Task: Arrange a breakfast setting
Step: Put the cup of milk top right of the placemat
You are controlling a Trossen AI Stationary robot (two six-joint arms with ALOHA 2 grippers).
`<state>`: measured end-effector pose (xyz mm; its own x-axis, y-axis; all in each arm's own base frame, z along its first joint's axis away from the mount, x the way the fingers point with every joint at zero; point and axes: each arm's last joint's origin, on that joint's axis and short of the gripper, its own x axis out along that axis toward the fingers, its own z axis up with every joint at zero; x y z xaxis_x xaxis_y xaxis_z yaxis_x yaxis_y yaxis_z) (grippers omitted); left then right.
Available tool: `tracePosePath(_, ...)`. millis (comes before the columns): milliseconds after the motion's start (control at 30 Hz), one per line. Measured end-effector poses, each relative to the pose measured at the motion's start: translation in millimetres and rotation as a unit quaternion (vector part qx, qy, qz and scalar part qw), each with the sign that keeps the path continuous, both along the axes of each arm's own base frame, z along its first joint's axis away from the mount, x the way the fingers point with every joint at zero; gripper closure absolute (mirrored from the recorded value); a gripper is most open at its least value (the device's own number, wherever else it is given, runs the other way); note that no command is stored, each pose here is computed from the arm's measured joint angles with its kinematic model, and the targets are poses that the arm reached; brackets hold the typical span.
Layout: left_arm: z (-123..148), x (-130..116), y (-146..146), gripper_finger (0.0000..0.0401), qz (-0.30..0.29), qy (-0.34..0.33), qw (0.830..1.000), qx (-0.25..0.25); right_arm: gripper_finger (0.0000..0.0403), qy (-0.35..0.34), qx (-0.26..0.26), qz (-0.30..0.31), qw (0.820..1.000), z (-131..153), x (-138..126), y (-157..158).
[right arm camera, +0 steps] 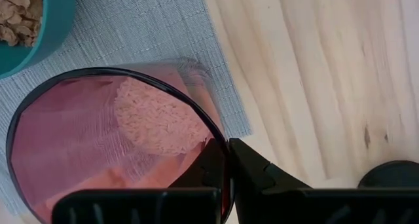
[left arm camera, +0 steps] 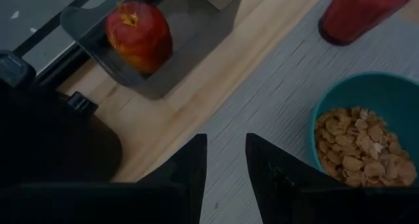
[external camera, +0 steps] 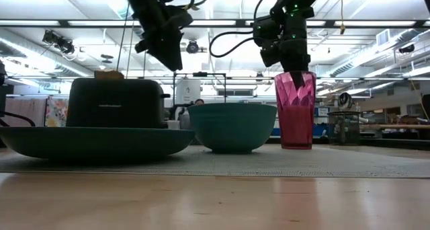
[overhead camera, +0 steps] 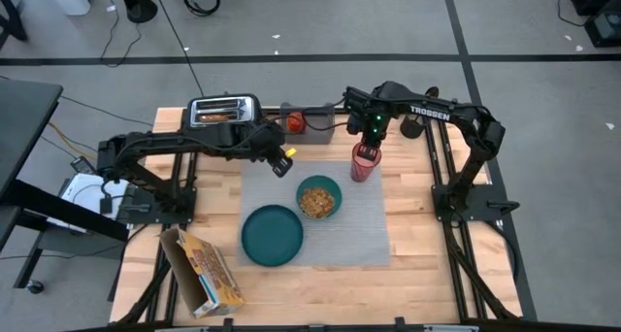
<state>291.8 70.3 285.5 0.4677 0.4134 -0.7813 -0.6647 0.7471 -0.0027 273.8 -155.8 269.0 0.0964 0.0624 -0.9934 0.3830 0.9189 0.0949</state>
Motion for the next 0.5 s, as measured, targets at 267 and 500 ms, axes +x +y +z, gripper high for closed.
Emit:
tracePosePath(267,-2.4,-3.5,-1.1,0.0287,0.003,0.02,1.0,-0.008,0.0387,0.0,-0.028,0.005,1.0,-0.1,1.7,-2.5)
tracePosePath(500,-3.1,-4.5,-1.3,0.0287,0.004,0.026,1.0,-0.009,0.0387,0.0,-0.039,0.003,0.999,-0.2,2.5,-3.5)
